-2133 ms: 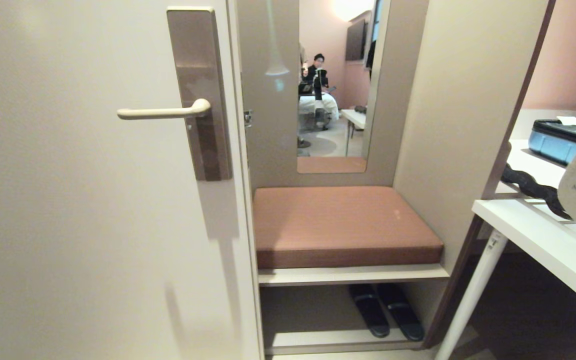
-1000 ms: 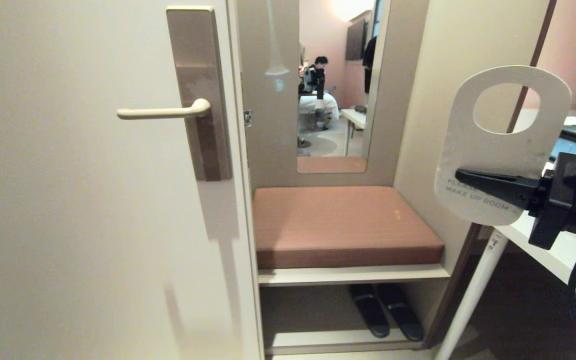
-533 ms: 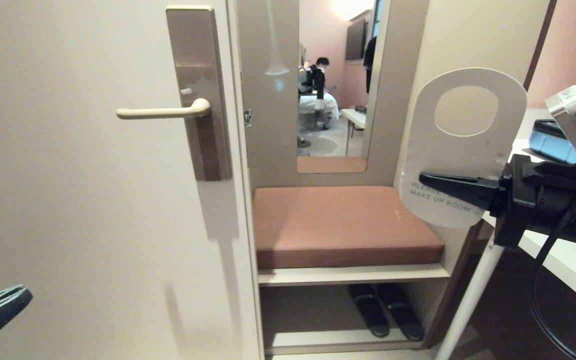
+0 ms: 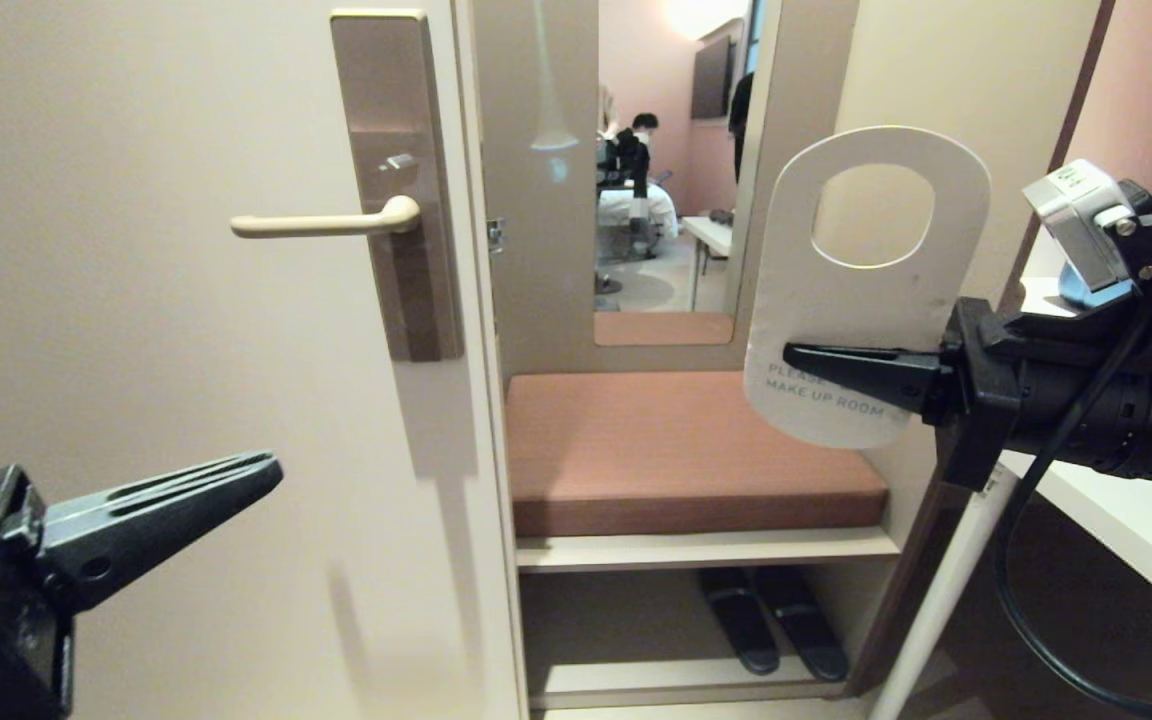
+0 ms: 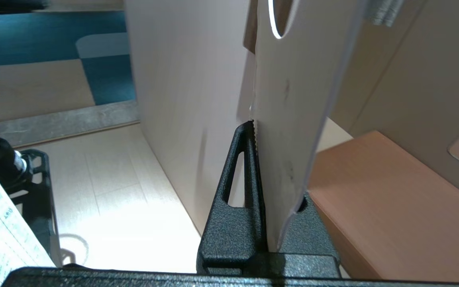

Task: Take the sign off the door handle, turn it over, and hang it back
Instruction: Hand it to the other hand

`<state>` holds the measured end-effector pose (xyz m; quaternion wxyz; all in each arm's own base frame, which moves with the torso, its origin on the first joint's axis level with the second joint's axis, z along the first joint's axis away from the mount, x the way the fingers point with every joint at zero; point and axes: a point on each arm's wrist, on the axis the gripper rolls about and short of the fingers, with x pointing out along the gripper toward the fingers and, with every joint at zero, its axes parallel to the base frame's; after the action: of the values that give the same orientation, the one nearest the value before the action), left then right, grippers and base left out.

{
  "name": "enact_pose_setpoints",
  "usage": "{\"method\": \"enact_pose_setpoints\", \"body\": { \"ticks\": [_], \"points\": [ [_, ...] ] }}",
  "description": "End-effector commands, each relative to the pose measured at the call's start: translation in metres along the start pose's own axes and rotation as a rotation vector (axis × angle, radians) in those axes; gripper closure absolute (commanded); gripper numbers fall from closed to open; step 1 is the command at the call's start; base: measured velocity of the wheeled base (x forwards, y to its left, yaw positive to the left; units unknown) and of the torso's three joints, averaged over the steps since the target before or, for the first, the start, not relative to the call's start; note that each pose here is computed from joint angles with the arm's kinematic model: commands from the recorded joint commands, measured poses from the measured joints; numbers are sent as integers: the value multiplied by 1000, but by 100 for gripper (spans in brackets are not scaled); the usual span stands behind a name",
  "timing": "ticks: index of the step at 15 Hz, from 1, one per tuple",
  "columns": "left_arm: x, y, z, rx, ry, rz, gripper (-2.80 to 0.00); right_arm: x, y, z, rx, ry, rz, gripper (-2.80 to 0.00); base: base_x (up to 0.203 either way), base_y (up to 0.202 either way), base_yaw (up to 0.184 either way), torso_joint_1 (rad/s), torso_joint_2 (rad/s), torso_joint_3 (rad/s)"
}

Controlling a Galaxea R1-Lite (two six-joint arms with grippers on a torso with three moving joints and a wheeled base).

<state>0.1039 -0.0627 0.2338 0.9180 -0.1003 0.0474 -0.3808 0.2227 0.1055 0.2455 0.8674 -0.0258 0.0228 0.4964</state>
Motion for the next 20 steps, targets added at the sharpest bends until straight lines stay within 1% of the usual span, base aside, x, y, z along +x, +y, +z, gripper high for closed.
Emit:
{"method": "enact_pose_setpoints", "body": {
  "ticks": [1,4,7,9,10,13,18,20],
  "points": [
    [38,11,-1,-21,69,-32,0,9,0,3,-2,-8,27,0,0,0,0,0,0,0],
    [56,16,0,-18,69,-94,0,16,9,11,33,-35,105,0,0,0,0,0,0,0],
    [62,18,-5,-24,96,-104,0,23,6,9,32,-47,164,0,0,0,0,0,0,0],
    [68,21,-7,-24,103,-118,0,27,9,7,35,-40,203,0,0,0,0,0,0,0],
    [70,23,-7,-23,100,-118,-280,28,9,6,38,-37,207,0,0,0,0,0,0,0],
    [77,25,-6,-16,86,-135,-280,33,12,3,43,-29,226,0,0,0,0,0,0,0],
    [80,25,-4,-8,77,-187,-280,47,27,2,50,-19,303,0,0,0,0,0,0,0],
    [79,24,-4,-5,82,-216,-280,48,29,1,52,-16,329,0,0,0,0,0,0,0]
  ]
}}
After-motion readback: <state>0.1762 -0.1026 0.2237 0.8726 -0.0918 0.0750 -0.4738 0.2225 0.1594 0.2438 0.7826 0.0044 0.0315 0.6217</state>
